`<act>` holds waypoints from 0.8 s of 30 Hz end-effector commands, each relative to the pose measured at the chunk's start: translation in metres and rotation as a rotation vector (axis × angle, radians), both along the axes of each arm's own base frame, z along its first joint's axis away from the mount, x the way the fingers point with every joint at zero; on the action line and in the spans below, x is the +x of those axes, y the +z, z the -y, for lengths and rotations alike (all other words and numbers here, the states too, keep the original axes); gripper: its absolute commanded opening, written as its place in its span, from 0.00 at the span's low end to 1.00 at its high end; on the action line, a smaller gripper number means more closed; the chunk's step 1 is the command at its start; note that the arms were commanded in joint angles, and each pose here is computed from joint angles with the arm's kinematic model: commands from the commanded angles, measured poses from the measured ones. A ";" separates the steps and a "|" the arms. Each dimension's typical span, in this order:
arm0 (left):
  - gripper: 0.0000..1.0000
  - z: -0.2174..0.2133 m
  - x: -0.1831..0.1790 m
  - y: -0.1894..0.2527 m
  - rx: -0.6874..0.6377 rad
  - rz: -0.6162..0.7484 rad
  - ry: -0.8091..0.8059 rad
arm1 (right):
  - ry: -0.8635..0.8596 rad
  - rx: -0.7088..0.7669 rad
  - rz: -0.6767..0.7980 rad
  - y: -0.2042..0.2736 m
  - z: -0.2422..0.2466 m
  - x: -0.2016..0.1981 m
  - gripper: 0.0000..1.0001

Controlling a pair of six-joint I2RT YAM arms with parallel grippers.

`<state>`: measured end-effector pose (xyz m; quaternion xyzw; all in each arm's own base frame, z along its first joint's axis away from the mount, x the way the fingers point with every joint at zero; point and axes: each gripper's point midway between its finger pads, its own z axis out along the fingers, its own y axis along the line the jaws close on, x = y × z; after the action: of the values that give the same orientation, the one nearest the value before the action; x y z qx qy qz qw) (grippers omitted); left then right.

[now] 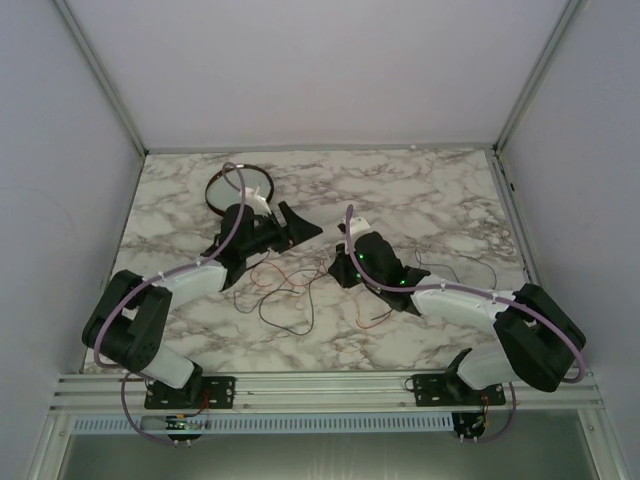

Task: Zip-tie the wires
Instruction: Tie the cable at the center of the board.

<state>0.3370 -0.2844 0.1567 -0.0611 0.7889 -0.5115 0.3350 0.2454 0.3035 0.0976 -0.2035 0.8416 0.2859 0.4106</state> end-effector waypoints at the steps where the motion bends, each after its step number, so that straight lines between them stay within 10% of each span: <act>1: 0.79 0.011 -0.018 0.025 -0.071 0.073 -0.017 | 0.006 0.070 0.040 0.030 -0.012 0.009 0.00; 13: 0.65 0.046 -0.034 -0.005 -0.057 0.019 -0.075 | -0.005 0.097 0.038 0.033 -0.012 0.009 0.00; 24: 0.03 0.050 -0.037 -0.011 -0.049 0.003 -0.072 | -0.033 0.111 0.037 0.033 -0.009 0.011 0.00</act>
<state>0.2921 -0.3303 0.1288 -0.0435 0.7947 -0.5299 0.2927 0.2442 0.3079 0.1031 -0.1944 0.8391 0.3025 0.4082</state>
